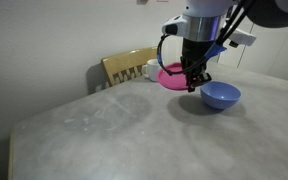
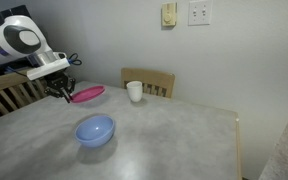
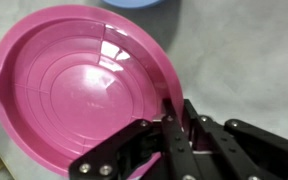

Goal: Put the pink plate on top of the blue bowl

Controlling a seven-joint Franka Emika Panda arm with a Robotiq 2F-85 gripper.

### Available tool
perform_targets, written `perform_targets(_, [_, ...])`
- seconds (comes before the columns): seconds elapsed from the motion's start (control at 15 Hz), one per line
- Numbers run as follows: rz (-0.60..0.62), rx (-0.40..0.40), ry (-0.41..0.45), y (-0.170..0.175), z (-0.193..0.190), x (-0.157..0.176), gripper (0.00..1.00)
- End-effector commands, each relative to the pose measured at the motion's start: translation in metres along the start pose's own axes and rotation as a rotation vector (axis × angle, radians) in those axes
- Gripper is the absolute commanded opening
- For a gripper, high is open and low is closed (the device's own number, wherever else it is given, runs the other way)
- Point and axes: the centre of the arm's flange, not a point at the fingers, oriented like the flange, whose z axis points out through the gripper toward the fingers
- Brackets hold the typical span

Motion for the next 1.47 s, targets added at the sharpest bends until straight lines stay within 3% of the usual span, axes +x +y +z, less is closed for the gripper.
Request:
perform_targets(0.0, [0.068,-0.029,0.023,-0.018,-0.001,-0.040,0.03])
perform_targets(0.73, [0.266,-0.030,0.121,-0.031,0.042,-0.147,0.03])
perform_targets(1.27, [0.309,-0.054,0.178,-0.023,0.048,-0.164,0.03])
perform_targets(1.4, [0.336,-0.029,0.181,-0.028,0.047,-0.163,0.03])
